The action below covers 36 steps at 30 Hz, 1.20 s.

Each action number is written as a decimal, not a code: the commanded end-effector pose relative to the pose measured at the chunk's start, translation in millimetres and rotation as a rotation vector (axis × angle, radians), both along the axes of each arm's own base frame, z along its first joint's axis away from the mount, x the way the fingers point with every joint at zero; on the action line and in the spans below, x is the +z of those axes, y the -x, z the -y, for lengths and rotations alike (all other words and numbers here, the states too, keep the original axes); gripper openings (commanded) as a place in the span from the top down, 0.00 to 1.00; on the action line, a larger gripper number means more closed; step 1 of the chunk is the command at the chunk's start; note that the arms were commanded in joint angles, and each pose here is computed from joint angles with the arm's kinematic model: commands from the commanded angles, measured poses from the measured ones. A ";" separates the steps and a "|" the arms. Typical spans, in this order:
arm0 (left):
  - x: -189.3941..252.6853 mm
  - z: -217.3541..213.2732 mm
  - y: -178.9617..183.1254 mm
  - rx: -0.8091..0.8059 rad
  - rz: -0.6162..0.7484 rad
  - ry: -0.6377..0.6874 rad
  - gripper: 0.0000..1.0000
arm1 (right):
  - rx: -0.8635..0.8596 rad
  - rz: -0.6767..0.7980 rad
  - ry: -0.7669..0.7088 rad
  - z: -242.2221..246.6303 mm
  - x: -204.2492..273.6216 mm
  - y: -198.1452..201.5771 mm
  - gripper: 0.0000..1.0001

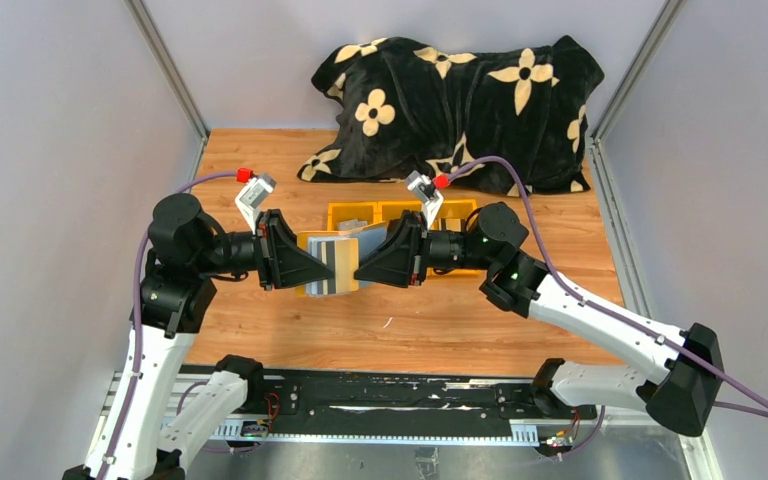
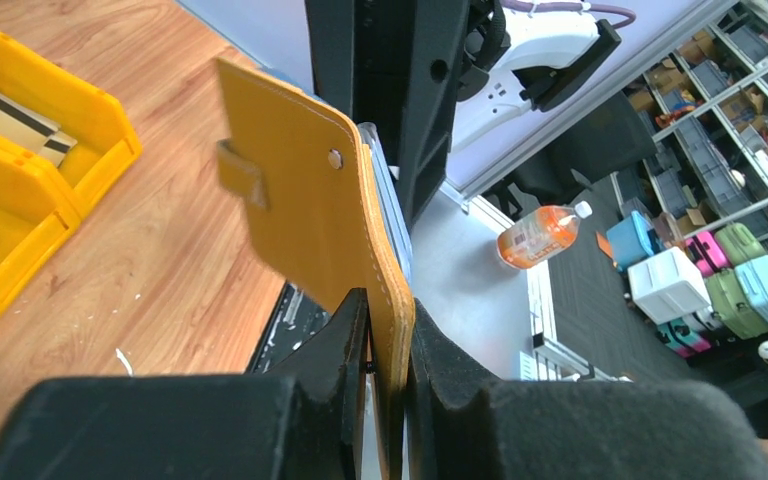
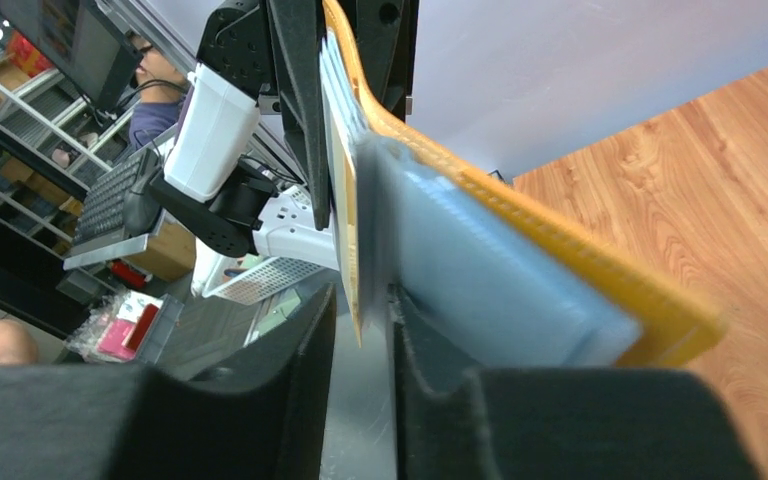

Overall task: Take the credit cards out of the card holder
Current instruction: Remove the credit card from the card holder.

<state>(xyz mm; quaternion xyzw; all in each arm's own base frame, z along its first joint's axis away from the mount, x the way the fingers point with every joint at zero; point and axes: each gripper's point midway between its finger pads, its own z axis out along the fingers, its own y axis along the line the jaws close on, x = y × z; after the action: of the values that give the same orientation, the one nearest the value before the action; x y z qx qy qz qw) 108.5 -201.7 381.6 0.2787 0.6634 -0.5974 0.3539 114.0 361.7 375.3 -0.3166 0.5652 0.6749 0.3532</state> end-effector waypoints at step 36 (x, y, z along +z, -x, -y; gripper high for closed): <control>-16.4 -5.1 -1.7 0.007 0.103 -0.100 1.00 | -0.531 -0.201 0.281 126.7 -74.3 -108.3 1.00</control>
<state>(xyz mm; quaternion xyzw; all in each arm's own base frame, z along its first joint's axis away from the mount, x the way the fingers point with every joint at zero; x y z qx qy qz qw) 115.1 -199.2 368.7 0.2941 0.6761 -0.5670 0.3672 191.4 270.2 350.7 -0.2012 0.6505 0.5970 0.4242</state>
